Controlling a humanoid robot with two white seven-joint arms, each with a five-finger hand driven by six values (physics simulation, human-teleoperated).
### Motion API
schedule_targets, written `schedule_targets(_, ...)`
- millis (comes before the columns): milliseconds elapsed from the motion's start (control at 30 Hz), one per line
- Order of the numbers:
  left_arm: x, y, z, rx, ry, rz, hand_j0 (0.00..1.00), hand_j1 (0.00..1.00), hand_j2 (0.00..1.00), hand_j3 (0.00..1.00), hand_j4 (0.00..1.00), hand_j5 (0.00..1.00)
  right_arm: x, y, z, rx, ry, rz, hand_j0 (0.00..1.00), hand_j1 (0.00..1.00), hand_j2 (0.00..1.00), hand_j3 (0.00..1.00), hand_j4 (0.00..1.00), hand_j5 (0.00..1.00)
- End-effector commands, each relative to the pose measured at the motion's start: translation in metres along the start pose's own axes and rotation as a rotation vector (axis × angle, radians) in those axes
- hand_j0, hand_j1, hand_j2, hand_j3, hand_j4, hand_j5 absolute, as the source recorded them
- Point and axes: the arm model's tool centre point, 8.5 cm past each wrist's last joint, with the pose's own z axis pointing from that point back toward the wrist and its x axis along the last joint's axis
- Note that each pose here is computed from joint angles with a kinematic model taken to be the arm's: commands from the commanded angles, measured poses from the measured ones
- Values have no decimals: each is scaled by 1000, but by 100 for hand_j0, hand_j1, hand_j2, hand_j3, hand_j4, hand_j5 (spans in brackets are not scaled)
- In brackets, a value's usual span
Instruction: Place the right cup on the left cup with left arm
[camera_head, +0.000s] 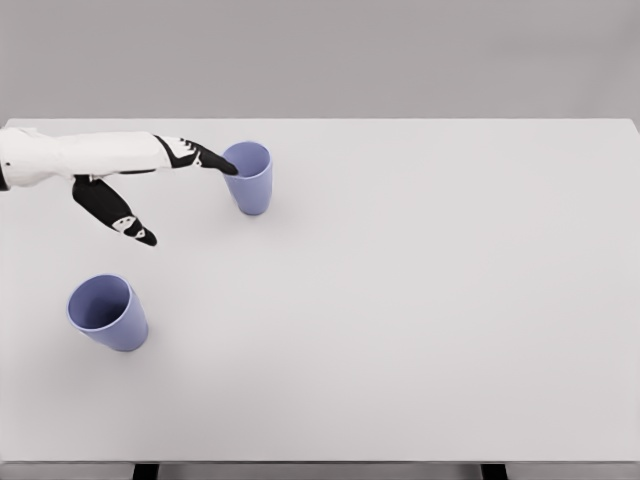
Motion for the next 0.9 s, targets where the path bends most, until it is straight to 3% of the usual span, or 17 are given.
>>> schedule_targets(0, -13, 2, -4, 18, 17, 26, 100, 100, 100, 100, 100, 100, 1, 0, 0, 3, -1, 4, 100, 100, 100, 100, 100, 100)
schedule_targets(100, -38, 18, -13, 57, 68, 33, 100, 100, 100, 100, 100, 100, -10, 1, 1, 1, 18, -11, 100, 100, 100, 100, 100, 100)
schedule_targets(167, -41, 35, -21, 78, 74, 15, 100, 100, 100, 100, 100, 100, -7, 0, 1, 0, 13, -3, 100, 100, 100, 100, 100, 100)
schedule_targets(233, -45, 29, -40, 34, 70, 25, 100, 100, 100, 100, 100, 100, -8, 0, 1, 0, 16, -4, 100, 100, 100, 100, 100, 100)
schedule_targets(433, -39, 21, -74, -5, 13, 33, 100, 100, 100, 100, 100, 100, -9, 1, 1, 1, 18, -6, 100, 100, 100, 100, 100, 100)
schedule_targets(633, -58, 36, -71, 27, 76, 40, 100, 100, 100, 100, 100, 100, -9, 1, 1, 1, 18, -6, 100, 100, 100, 100, 100, 100)
schedule_targets(733, -77, 33, -68, 20, 143, 39, 100, 100, 100, 100, 100, 100, -9, 0, 1, 1, 19, -5, 100, 100, 100, 100, 100, 100)
schedule_targets(867, -79, 32, -69, 20, 145, 45, 100, 100, 100, 100, 100, 100, -9, 0, 1, 1, 19, -5, 100, 100, 100, 100, 100, 100)
